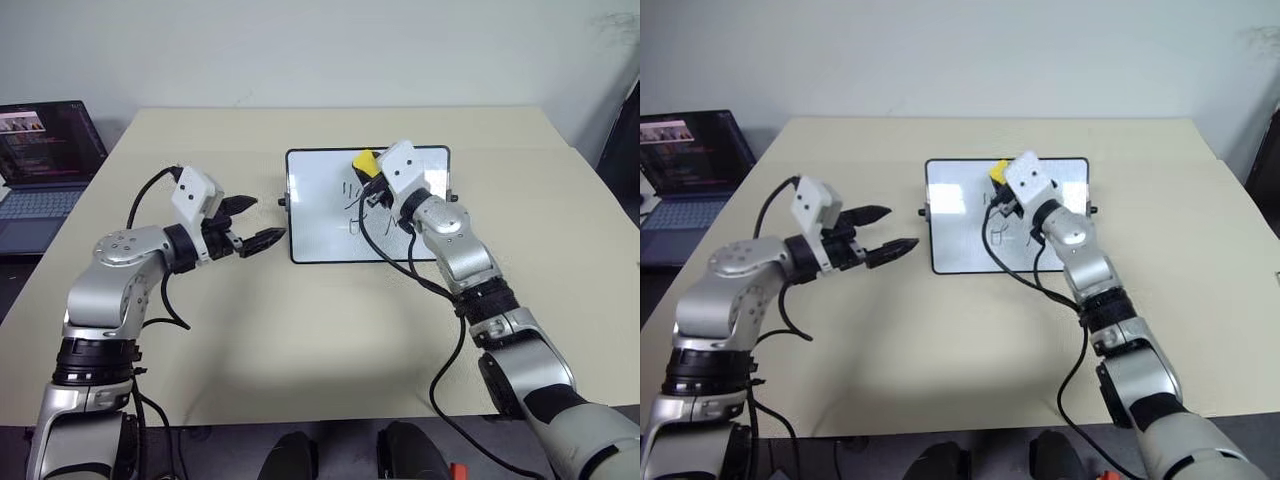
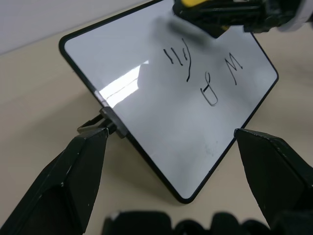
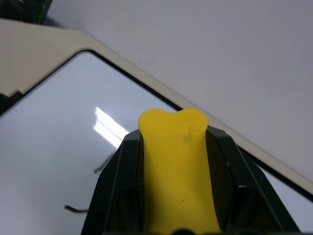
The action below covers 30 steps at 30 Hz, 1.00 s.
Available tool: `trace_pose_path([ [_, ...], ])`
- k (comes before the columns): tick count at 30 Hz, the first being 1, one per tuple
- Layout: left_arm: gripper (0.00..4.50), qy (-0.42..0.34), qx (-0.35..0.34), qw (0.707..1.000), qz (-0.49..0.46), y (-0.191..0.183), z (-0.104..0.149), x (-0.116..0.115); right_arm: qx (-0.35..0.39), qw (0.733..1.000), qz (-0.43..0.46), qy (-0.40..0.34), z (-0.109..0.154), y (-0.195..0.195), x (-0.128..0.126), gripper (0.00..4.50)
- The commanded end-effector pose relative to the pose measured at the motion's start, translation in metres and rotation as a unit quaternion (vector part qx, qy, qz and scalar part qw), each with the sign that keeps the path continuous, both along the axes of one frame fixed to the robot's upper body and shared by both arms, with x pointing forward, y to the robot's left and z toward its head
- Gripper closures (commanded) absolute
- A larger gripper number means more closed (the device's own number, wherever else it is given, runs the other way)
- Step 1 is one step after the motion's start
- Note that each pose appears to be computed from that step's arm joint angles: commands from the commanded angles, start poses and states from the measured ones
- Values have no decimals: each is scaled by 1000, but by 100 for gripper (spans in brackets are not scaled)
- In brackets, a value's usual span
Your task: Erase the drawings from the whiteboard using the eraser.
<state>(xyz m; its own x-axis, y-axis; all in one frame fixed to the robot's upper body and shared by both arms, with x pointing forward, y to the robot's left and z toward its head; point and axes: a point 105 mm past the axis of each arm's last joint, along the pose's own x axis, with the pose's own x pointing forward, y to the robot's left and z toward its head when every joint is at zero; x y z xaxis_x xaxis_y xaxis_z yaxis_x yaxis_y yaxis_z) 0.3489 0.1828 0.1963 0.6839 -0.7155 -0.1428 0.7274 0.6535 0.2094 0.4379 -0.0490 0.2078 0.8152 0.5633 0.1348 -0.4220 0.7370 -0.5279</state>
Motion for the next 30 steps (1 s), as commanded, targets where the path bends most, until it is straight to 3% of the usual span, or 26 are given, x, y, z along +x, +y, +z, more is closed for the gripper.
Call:
trace_pose_path([
  [1,0,-22,5,1000,-13,-4,14,0,-30,999,8,-29,2,11,4,315],
  [12,0,-22,6,1000,-11,-3,14,1,-114,991,70,7,-52,42,-8,316],
  [18,0,-18,-1,1000,19,11,12,6,-140,986,93,-5,-58,51,-15,316],
  [25,0,-13,-9,997,71,38,9,12,-91,987,98,-90,0,55,-17,316],
  [30,0,-10,-9,997,74,41,7,10,-83,988,78,-109,21,57,-9,316],
])
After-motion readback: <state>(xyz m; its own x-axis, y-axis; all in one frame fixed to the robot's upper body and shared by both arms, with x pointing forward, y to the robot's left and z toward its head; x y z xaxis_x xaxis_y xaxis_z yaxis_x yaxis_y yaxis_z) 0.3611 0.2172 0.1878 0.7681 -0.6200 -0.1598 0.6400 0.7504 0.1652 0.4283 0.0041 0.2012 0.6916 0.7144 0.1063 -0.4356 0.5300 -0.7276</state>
